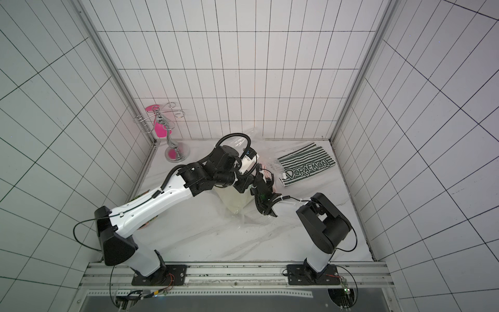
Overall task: Place the folded towel into the vacuum bag
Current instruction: Place the towel in the vacuum bag, then adjust the vacuum bag at the center of the board.
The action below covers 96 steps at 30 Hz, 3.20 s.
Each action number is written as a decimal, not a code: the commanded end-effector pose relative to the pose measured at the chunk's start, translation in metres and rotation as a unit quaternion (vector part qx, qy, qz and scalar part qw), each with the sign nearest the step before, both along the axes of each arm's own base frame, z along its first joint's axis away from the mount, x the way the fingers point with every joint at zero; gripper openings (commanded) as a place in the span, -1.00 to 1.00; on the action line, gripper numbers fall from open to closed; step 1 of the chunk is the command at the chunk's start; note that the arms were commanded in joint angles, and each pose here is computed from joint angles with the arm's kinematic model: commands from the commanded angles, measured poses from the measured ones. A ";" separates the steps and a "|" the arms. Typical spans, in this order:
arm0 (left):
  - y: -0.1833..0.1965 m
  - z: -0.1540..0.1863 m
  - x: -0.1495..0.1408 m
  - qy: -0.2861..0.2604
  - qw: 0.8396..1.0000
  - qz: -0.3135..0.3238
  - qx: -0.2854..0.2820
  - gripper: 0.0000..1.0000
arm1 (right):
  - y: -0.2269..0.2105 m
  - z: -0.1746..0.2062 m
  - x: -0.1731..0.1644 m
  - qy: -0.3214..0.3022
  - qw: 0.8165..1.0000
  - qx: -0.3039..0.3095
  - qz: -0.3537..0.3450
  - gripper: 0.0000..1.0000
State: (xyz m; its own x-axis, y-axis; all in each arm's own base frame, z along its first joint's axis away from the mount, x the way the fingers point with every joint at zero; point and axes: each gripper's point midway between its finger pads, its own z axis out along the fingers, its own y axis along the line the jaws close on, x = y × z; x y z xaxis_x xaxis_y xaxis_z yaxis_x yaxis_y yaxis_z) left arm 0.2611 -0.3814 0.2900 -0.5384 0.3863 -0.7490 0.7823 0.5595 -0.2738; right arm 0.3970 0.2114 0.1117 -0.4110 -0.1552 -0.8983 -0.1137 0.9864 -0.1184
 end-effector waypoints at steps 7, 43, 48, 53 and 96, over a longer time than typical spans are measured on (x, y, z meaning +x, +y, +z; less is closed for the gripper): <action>-0.023 -0.004 -0.046 0.044 0.995 -0.084 -0.010 -1.00 | 0.034 -0.007 0.030 0.022 0.998 0.001 0.060 -0.90; 0.091 -0.051 -0.079 0.106 0.986 0.101 -0.073 0.40 | -0.005 -0.048 -0.077 0.152 0.906 0.380 -0.108 -0.29; 0.093 -0.072 -0.079 0.119 0.987 0.095 -0.049 0.40 | -0.083 -0.032 -0.052 0.061 0.899 0.379 -0.213 -0.31; 0.094 -0.088 -0.078 0.134 0.985 0.101 -0.031 0.40 | -0.085 -0.021 -0.049 0.059 0.902 0.379 -0.197 -0.34; 0.151 -0.025 -0.002 0.049 0.966 0.243 -0.068 0.37 | 0.099 0.004 -0.209 0.338 0.806 0.479 0.080 -1.00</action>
State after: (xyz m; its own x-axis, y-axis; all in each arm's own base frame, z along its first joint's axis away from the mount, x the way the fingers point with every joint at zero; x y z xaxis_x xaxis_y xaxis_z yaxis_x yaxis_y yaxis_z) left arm 0.2514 -0.2451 0.2384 -0.7596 0.0127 -0.6502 0.4124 0.7825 -0.4665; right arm 0.1786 0.2531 0.0607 -0.8965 0.3836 -0.2216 0.1290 0.7046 0.6978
